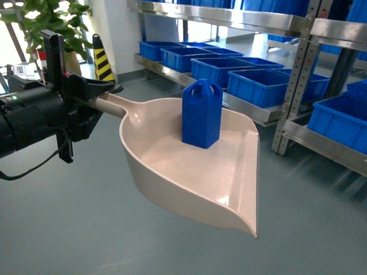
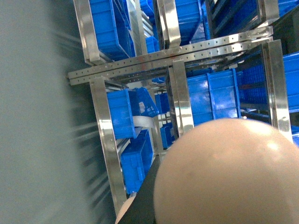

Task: Place part in tray to right shelf

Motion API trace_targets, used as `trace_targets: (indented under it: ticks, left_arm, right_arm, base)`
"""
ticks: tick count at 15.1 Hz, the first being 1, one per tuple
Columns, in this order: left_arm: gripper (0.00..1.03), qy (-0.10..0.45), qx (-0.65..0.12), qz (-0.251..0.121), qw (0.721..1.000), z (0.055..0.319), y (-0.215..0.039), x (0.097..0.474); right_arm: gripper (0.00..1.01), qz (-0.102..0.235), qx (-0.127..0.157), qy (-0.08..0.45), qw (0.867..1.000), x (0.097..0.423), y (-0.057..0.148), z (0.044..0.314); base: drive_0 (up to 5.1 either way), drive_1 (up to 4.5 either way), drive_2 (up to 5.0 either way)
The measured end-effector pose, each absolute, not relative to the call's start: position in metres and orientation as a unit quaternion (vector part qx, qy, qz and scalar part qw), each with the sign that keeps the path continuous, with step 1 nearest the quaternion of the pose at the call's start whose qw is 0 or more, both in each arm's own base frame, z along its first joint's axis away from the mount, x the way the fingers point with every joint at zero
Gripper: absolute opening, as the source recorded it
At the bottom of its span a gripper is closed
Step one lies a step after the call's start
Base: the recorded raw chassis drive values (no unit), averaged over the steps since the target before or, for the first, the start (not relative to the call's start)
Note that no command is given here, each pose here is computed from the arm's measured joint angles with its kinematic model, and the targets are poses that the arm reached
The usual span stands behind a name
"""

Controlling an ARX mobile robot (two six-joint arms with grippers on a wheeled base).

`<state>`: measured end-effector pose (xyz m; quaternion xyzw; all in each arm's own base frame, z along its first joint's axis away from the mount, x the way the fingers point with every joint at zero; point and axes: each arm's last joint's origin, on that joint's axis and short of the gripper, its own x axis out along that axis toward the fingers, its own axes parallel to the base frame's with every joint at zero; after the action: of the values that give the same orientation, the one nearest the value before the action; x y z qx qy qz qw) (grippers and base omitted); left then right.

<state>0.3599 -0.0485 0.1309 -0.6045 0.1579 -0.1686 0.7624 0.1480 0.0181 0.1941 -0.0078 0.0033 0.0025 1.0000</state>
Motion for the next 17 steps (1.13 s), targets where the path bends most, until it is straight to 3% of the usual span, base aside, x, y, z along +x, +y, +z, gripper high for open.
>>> trace_targets:
  ticks: [17]
  left_arm:
    - [0.14,0.156,-0.605,-0.166,0.763,0.1309,-0.0470,0.3601]
  right_arm:
    - [0.98,0.003,-0.008,0.003,1.000,0.1480,0.0181,0.1942]
  base:
    - [-1.6,-1.63,-1.6]
